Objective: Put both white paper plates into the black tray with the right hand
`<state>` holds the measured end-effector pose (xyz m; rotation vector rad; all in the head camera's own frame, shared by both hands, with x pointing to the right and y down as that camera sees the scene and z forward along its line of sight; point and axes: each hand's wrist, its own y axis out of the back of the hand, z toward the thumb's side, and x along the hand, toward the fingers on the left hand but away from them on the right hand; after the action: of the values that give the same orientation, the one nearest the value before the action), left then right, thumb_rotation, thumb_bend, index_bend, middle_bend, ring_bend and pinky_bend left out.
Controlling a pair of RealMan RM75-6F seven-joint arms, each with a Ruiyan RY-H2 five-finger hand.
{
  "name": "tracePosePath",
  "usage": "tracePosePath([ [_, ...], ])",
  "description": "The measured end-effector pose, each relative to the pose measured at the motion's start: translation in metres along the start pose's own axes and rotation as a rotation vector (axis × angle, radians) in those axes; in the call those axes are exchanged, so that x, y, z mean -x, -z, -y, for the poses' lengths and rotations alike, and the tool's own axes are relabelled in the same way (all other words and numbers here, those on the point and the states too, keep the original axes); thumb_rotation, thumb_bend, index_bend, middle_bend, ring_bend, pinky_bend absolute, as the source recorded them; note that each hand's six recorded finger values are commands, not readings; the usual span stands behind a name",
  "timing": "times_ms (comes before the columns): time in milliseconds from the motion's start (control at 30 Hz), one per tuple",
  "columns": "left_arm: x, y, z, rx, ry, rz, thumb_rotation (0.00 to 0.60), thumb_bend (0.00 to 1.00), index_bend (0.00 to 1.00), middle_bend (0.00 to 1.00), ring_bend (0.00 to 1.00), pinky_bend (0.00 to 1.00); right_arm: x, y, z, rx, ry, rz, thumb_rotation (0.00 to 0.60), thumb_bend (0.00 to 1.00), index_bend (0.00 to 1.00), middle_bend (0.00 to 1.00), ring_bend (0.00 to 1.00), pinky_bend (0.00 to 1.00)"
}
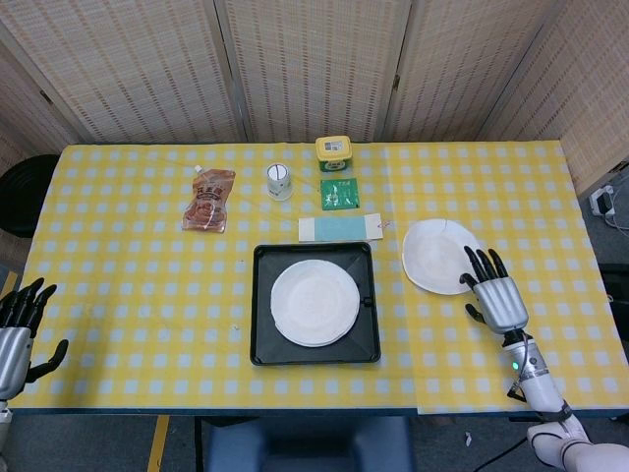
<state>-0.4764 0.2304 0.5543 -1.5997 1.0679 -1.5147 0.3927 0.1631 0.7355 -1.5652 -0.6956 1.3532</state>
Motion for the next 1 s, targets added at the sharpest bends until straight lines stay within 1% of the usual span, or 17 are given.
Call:
tracePosePath([
  [133, 0.000, 0.001, 0.001, -0.002, 0.004, -0.006, 0.600, 0.42, 0.00, 0.00, 0.00, 0.00, 0.004, -0.003, 0.006, 0.012, -0.003, 0.006, 0.600, 0.27, 0.47, 0.00, 0.00, 0.00],
  [433, -0.002, 0.002, 0.002, -0.003, 0.011, -0.012, 0.600, 0.42, 0.00, 0.00, 0.00, 0.00, 0.016, -0.010, 0.014, 0.028, -0.024, 0.005, 0.600, 0.27, 0.48, 0.00, 0.00, 0.00],
  [567, -0.002, 0.003, 0.004, -0.009, 0.035, -0.020, 0.600, 0.44, 0.00, 0.00, 0.00, 0.00, 0.020, -0.011, 0.014, 0.055, -0.016, 0.021, 0.600, 0.32, 0.50, 0.01, 0.00, 0.00],
  [667, -0.002, 0.003, 0.003, -0.012, 0.033, -0.020, 0.600, 0.44, 0.00, 0.00, 0.00, 0.00, 0.023, -0.012, 0.013, 0.057, -0.010, 0.029, 0.600, 0.35, 0.51, 0.02, 0.00, 0.00],
  [867, -0.002, -0.001, 0.003, 0.011, 0.030, 0.005, 0.600, 0.44, 0.00, 0.00, 0.00, 0.00, 0.029, -0.013, 0.018, 0.054, -0.034, 0.039, 0.600, 0.42, 0.52, 0.02, 0.01, 0.00],
  [1000, -0.002, -0.001, 0.003, 0.010, 0.025, 0.009, 0.600, 0.44, 0.00, 0.00, 0.00, 0.00, 0.033, -0.014, 0.019, 0.055, -0.041, 0.042, 0.600, 0.43, 0.53, 0.02, 0.01, 0.00],
])
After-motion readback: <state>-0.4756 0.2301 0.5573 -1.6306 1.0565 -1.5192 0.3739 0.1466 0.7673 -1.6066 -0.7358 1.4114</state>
